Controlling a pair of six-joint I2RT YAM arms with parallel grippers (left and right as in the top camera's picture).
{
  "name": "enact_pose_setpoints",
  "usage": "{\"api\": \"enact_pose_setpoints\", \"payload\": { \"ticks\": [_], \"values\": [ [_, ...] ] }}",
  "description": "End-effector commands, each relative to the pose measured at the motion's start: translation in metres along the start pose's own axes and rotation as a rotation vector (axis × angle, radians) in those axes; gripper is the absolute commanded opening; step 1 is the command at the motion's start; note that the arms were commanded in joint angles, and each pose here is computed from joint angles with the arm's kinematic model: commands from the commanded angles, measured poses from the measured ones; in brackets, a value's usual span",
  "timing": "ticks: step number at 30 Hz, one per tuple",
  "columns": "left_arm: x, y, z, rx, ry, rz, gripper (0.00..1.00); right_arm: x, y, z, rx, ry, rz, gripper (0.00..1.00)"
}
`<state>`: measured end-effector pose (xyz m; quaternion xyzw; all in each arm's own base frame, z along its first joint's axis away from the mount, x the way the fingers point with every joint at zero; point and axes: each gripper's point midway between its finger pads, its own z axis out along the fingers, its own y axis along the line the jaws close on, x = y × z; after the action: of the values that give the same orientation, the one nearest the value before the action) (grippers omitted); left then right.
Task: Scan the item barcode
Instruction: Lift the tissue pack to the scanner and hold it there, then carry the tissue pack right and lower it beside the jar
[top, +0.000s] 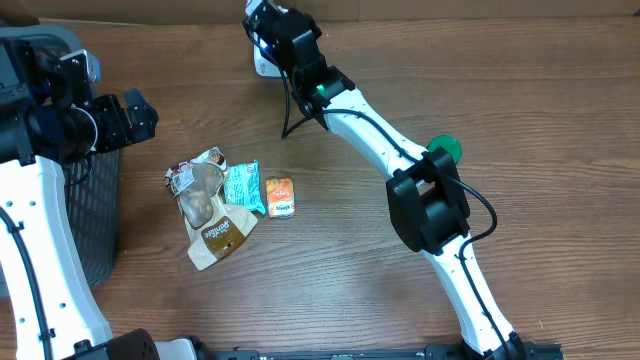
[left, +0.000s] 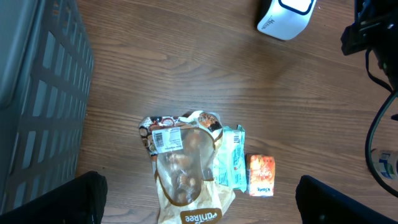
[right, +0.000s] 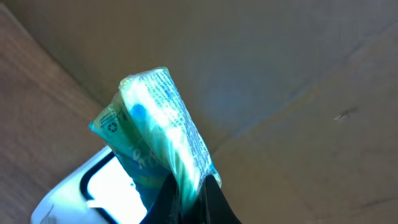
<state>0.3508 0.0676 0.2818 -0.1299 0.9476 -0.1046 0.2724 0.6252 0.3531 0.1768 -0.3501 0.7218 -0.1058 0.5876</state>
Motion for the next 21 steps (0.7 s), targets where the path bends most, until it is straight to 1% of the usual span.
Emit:
{"api": "enact_pose_setpoints", "payload": {
  "ticks": [1, 6, 8, 10, 12, 15, 17, 21],
  "values": [
    [-0.003, -0.002, -0.003, 0.002, -0.013, 0.021, 1.00, -0.035, -0.025, -0.023, 0.013, -0.040, 0.047, 0.04],
    [-0.003, -0.002, -0.003, 0.002, -0.013, 0.021, 0.99, -0.060, -0.057, -0.062, -0.009, -0.009, 0.203, 0.04],
    [-0.003, -0.002, -0.003, 0.001, -0.013, 0.021, 0.99, -0.065, -0.070, -0.086, -0.028, 0.037, 0.326, 0.04],
    [-0.003, -0.002, -0.003, 0.002, -0.013, 0.021, 0.99, -0.061, -0.080, -0.109, -0.040, 0.107, 0.456, 0.04],
    [-0.003, -0.002, -0.003, 0.001, -0.013, 0.021, 1.00, -0.048, -0.088, -0.135, -0.043, 0.212, 0.591, 0.04],
    [-0.003, -0.002, -0.003, 0.002, -0.013, 0.021, 1.00, -0.015, -0.094, -0.170, -0.041, 0.394, 0.733, 0.04],
    [-0.003, -0.002, -0.003, 0.002, -0.013, 0.021, 1.00, 0.011, -0.092, -0.189, -0.051, 0.527, 0.793, 0.04],
    [-0.003, -0.002, -0.003, 0.002, -0.013, 0.021, 0.99, 0.069, -0.083, -0.218, -0.054, 0.799, 0.828, 0.04]
  ]
}}
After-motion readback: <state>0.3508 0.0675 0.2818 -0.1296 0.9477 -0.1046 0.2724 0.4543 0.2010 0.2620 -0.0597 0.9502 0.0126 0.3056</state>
